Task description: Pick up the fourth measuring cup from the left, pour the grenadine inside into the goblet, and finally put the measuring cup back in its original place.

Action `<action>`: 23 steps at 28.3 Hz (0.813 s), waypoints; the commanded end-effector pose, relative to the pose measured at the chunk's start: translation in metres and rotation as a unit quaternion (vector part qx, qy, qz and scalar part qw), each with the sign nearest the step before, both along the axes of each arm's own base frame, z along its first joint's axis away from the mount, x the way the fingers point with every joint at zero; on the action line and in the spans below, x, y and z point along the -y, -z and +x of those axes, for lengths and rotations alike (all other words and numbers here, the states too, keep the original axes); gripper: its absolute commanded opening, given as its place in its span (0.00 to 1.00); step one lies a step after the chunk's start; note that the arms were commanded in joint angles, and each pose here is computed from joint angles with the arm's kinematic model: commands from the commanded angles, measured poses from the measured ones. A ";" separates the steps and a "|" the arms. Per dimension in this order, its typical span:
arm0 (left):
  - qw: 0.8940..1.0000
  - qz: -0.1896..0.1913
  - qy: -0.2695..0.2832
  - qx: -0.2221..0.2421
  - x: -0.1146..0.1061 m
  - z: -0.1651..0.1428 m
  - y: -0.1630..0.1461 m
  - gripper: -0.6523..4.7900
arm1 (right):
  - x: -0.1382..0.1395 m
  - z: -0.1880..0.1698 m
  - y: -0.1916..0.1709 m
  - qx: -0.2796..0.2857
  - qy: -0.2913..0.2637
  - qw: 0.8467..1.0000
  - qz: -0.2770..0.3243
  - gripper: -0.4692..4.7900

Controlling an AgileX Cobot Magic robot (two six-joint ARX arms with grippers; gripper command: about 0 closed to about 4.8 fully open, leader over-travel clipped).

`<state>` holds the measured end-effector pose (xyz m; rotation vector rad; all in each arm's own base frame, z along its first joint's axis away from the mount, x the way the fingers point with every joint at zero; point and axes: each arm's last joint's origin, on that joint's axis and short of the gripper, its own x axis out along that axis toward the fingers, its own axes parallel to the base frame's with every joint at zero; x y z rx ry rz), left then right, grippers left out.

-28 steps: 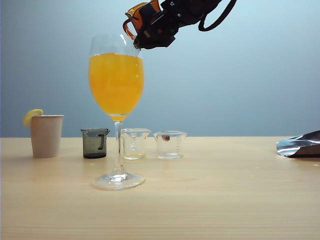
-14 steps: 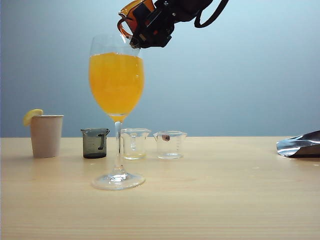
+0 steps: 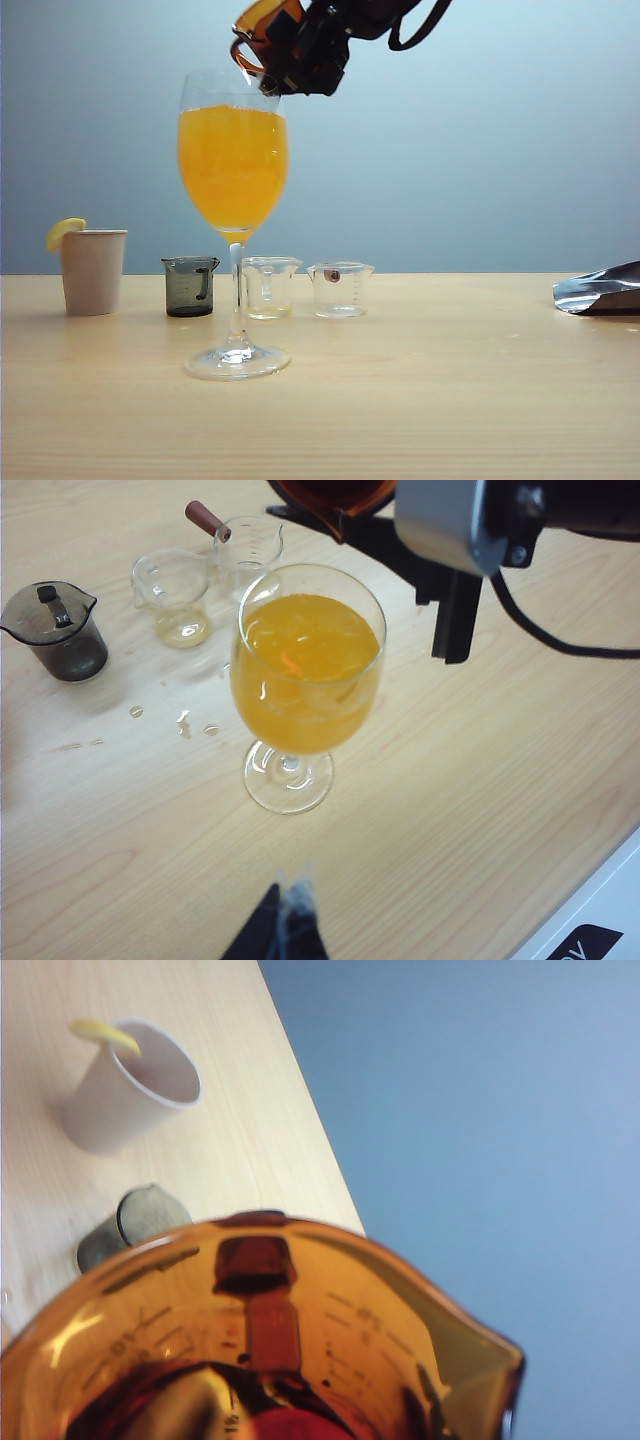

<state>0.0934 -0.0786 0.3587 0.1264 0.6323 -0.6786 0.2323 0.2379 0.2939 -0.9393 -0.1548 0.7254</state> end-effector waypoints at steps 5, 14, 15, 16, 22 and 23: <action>1.000 0.000 -0.009 0.010 -0.001 0.000 -0.002 0.11 | -0.002 -0.003 -0.010 0.033 0.003 0.999 0.010 0.39; 1.000 0.001 -0.009 0.009 0.000 0.001 -0.002 0.11 | -0.002 -0.003 -0.010 0.058 0.009 0.998 -0.021 0.39; 1.000 0.001 -0.009 0.009 0.000 0.001 -0.002 0.11 | -0.003 -0.004 -0.010 0.060 0.007 0.998 -0.024 0.39; 1.000 0.001 -0.009 0.009 0.000 0.001 -0.002 0.11 | -0.004 -0.005 -0.010 0.063 0.004 0.998 -0.028 0.39; 1.000 0.002 -0.009 0.008 0.000 0.001 -0.002 0.11 | -0.004 -0.005 -0.011 0.068 0.004 0.997 -0.027 0.39; 1.000 0.002 -0.009 0.008 0.000 0.001 -0.002 0.11 | -0.004 -0.005 -0.011 0.068 0.004 0.997 -0.027 0.39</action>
